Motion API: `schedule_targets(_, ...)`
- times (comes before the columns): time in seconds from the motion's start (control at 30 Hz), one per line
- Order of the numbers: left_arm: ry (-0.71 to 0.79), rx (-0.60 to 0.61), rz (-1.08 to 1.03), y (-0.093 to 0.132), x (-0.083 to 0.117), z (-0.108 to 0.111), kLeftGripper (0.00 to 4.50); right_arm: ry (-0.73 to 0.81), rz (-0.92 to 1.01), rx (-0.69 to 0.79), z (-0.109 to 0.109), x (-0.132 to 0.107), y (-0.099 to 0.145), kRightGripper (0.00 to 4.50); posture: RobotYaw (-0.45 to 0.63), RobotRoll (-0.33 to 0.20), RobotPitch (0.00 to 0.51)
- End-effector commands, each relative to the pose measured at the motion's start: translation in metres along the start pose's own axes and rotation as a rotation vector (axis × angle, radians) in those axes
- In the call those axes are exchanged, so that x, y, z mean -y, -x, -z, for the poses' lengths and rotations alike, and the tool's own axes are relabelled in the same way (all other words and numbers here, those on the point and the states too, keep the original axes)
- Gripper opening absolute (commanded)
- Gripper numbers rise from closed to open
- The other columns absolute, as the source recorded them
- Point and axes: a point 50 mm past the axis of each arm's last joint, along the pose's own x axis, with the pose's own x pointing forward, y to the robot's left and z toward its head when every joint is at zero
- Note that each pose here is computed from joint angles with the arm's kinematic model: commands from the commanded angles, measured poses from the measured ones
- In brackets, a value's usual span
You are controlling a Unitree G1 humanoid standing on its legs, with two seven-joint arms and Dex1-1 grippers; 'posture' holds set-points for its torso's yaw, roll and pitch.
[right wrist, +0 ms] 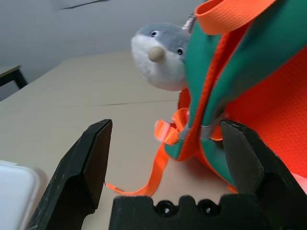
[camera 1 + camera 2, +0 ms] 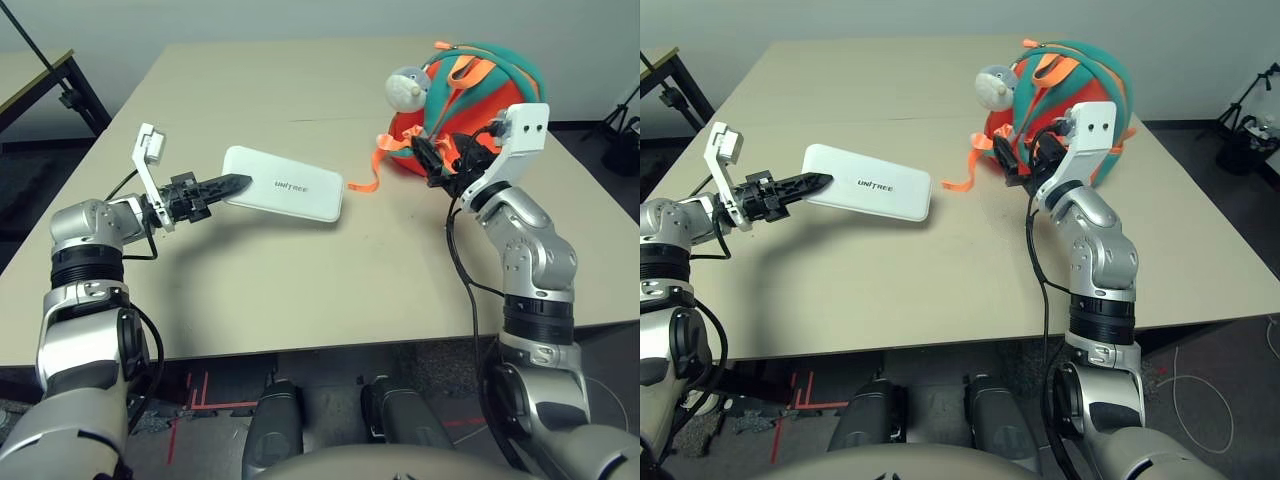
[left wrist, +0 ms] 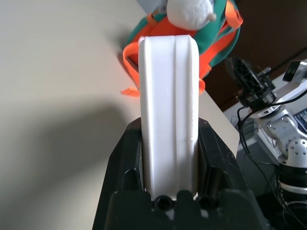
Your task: Put the pencil case into the backpack and zip it.
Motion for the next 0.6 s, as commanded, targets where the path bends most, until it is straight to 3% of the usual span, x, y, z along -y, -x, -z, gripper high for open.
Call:
schedule_targets(0.03,-0.051,0.056,0.027,0.006,0.014,-0.011,1.31,-0.017,0.087,-0.021,0.006,0.003,-0.013,4.50,-0.05,0.000,0.027)
schedule_targets(0.6,-0.093,0.138,-0.003,0.027,0.033,-0.009,1.31,0.013,0.183,-0.013,0.012,0.013,-0.067,4.50,0.08,0.000,0.008)
